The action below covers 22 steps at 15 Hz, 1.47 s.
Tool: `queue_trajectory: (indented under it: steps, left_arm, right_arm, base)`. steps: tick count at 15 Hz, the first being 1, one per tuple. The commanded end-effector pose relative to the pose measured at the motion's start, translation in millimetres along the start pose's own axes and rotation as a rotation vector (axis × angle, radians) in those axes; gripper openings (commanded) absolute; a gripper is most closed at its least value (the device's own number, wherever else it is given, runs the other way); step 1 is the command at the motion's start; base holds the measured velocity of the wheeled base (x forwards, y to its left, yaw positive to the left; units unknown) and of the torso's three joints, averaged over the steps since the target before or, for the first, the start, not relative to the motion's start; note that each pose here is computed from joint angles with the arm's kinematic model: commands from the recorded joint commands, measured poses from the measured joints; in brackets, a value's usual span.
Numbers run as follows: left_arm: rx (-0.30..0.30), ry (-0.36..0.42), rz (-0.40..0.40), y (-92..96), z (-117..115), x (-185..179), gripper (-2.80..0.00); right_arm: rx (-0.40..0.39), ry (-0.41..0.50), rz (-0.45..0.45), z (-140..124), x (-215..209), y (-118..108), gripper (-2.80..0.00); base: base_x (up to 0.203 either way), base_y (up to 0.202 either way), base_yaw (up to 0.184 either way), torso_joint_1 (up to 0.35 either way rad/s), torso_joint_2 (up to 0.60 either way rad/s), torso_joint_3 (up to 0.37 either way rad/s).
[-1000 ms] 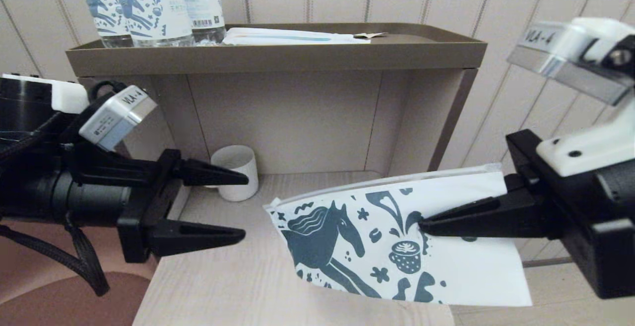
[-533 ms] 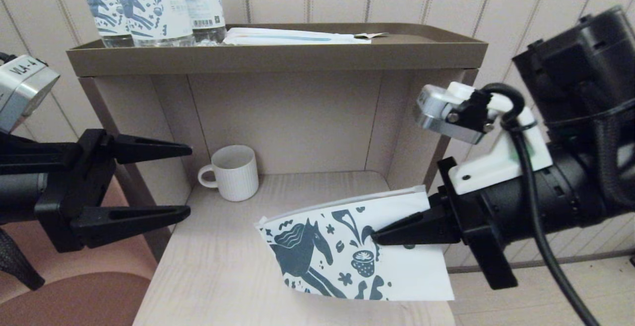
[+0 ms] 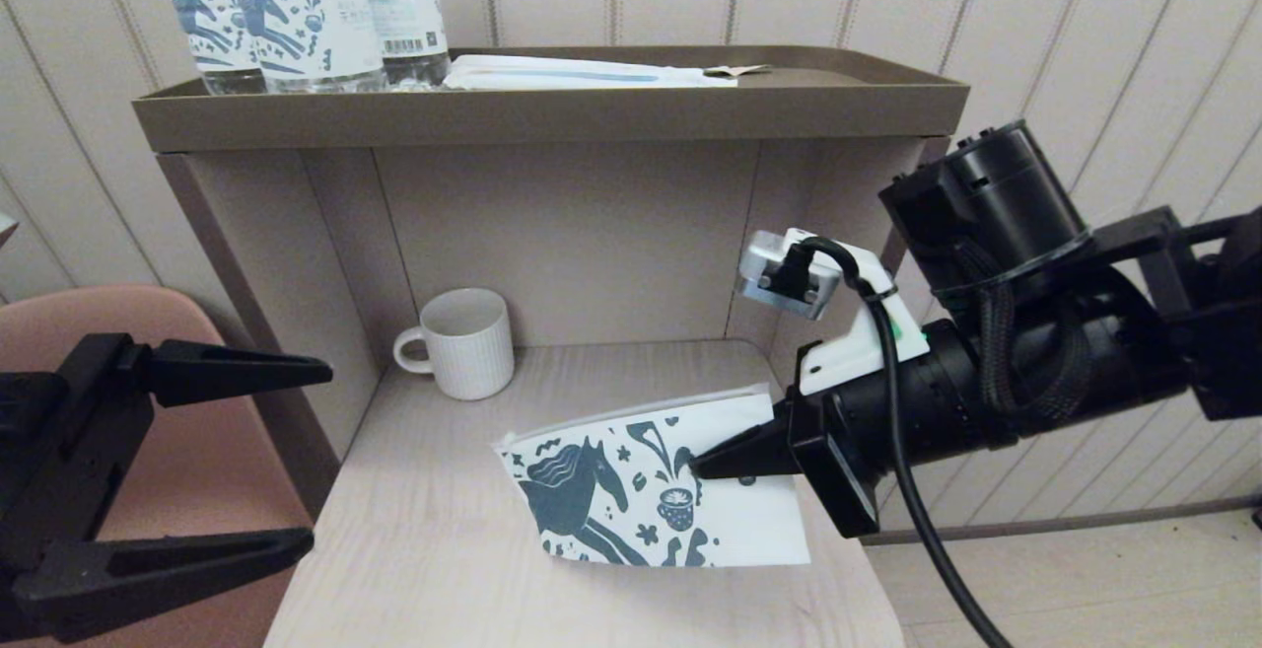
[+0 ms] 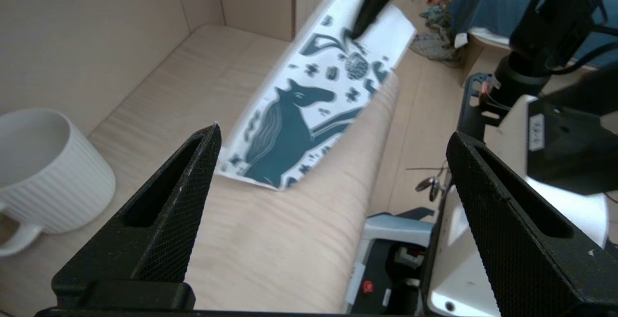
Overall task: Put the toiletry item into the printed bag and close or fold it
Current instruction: Close the strorage bag and place it on the desk
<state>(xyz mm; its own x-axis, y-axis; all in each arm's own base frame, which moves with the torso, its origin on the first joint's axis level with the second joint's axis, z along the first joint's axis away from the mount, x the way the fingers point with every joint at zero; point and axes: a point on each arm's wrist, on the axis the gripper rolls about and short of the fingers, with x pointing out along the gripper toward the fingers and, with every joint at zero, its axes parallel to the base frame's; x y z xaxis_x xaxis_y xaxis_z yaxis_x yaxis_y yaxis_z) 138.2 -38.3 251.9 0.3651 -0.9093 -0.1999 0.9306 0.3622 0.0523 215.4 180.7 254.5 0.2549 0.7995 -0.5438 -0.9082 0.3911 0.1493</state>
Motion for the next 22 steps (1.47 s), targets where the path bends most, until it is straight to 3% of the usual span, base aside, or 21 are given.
queue_trajectory:
  steps: [1, 8, 9, 10, 17, 22]
  left_arm:
    - [0.014, -0.009, -0.002, -5.7, 0, -3, 0.0]
    - [0.013, -0.011, -0.008, -10.2, -2, -5, 0.0]
    - [0.018, -0.014, -0.007, -11.6, -1, -6, 0.0]
    - [0.02, -0.016, -0.009, -12.6, -1, -7, 0.0]
    - [0.033, -0.024, -0.009, -21.9, -3, -11, 0.0]
    - [0.033, -0.026, -0.011, -24.9, -5, -13, 0.0]
  right_arm:
    - [0.008, 0.011, -0.001, -3, 3, -3, -2.8]
    - [0.009, 0.036, 0.007, -9, 28, -14, -2.8]
    - [0.016, 0.043, 0.006, -10, 30, -16, -2.36]
    - [0.022, 0.051, 0.002, -11, 33, -18, 0.0]
    - [0.038, 0.054, -0.061, -11, 31, -27, 0.0]
    - [0.037, 0.034, -0.239, -6, -8, -18, 0.0]
  base:
    - [0.0, 0.0, 0.0, 0.0, 0.0, 0.0]
    - [0.0, 0.0, 0.0, 0.0, 0.0, 0.0]
    - [0.0, 0.0, 0.0, 0.0, 0.0, 0.0]
    - [0.0, 0.0, 0.0, 0.0, 0.0, 0.0]
    - [0.0, 0.0, 0.0, 0.0, 0.0, 0.0]
    - [0.0, 0.0, 0.0, 0.0, 0.0, 0.0]
